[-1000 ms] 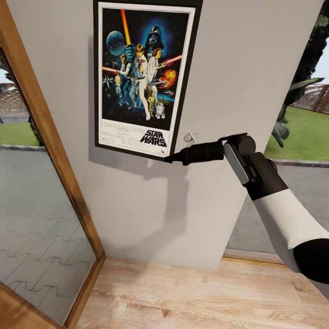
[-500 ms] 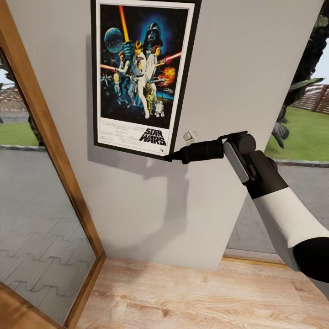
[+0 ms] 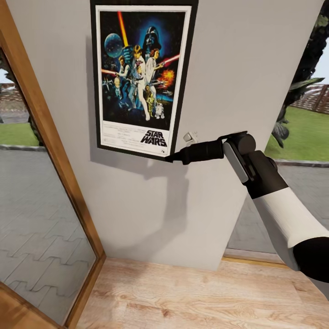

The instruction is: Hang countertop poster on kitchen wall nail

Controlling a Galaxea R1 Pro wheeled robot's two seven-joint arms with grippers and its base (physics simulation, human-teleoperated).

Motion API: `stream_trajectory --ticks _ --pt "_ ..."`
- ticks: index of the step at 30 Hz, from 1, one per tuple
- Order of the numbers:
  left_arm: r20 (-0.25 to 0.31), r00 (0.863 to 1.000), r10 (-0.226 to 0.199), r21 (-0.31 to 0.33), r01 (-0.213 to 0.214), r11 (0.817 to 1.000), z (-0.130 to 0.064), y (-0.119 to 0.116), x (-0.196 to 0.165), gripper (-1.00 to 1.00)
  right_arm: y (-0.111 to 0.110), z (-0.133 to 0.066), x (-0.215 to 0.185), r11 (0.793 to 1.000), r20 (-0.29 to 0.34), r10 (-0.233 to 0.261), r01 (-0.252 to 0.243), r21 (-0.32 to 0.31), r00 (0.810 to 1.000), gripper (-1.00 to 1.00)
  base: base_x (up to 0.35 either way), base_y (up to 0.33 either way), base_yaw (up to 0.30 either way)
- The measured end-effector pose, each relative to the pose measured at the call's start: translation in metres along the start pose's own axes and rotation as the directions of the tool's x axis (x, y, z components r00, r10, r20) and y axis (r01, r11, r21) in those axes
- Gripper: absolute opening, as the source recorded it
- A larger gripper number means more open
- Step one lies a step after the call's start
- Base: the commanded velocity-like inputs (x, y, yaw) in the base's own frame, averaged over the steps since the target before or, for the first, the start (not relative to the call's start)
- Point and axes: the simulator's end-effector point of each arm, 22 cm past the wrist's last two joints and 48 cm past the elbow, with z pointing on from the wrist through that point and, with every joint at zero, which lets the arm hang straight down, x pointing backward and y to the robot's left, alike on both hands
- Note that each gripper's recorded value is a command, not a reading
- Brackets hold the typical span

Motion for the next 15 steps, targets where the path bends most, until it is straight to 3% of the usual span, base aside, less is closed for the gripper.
stream_trajectory --ticks 15 --pt "0.0 1.0 0.0 0.0 0.0 1.0 0.0 0.0 -0.0001 1.0 -0.0005 0.0001 0.0004 1.0 -0.002 -0.002 0.002 0.003 1.0 -1.0 0.0 0.0 0.0"
